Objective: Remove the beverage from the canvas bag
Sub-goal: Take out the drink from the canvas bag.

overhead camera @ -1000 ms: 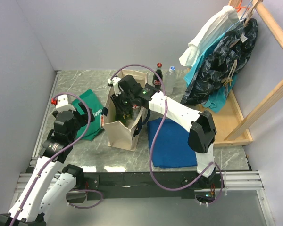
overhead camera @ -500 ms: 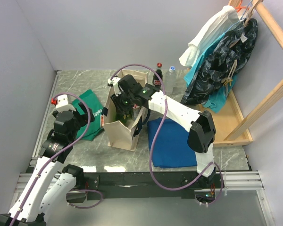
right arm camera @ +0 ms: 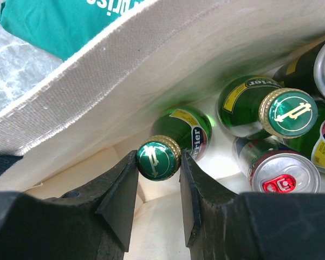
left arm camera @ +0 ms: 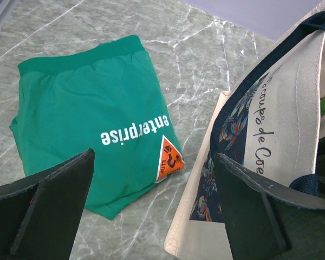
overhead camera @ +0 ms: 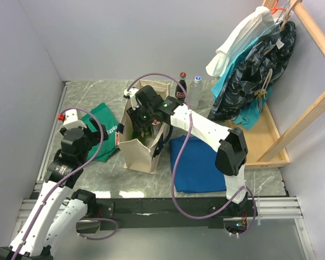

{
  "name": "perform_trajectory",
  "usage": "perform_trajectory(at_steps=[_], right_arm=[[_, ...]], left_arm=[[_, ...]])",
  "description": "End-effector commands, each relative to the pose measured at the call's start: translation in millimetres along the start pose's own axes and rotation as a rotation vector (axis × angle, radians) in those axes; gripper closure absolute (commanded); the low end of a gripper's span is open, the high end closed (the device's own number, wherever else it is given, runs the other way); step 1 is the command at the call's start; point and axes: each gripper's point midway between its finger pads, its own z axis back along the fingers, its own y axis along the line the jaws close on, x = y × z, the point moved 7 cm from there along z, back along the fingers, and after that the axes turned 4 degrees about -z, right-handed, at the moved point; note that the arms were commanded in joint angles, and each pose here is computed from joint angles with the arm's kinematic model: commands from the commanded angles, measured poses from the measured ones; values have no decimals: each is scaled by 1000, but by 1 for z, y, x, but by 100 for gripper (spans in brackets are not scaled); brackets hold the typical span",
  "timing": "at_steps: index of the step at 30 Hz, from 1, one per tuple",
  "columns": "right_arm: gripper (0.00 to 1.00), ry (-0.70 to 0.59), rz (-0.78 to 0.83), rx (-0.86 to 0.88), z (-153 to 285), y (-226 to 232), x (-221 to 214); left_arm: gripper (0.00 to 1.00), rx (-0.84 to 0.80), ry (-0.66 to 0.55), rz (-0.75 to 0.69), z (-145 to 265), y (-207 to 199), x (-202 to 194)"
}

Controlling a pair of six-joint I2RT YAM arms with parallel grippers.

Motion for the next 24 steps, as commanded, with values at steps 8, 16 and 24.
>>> perform_trajectory(at_steps=[8,16,24], right_arm=[[100,-373,35,56,77,23,80],[100,-407,32,43,88,22,85],[100,-436,38,18,98,22,90]], left_arm=[[4,-4,-46,16,3,-3,15],[4,-7,-51,18,4,-4,16],[4,-6,-52,18,5,-3,16]])
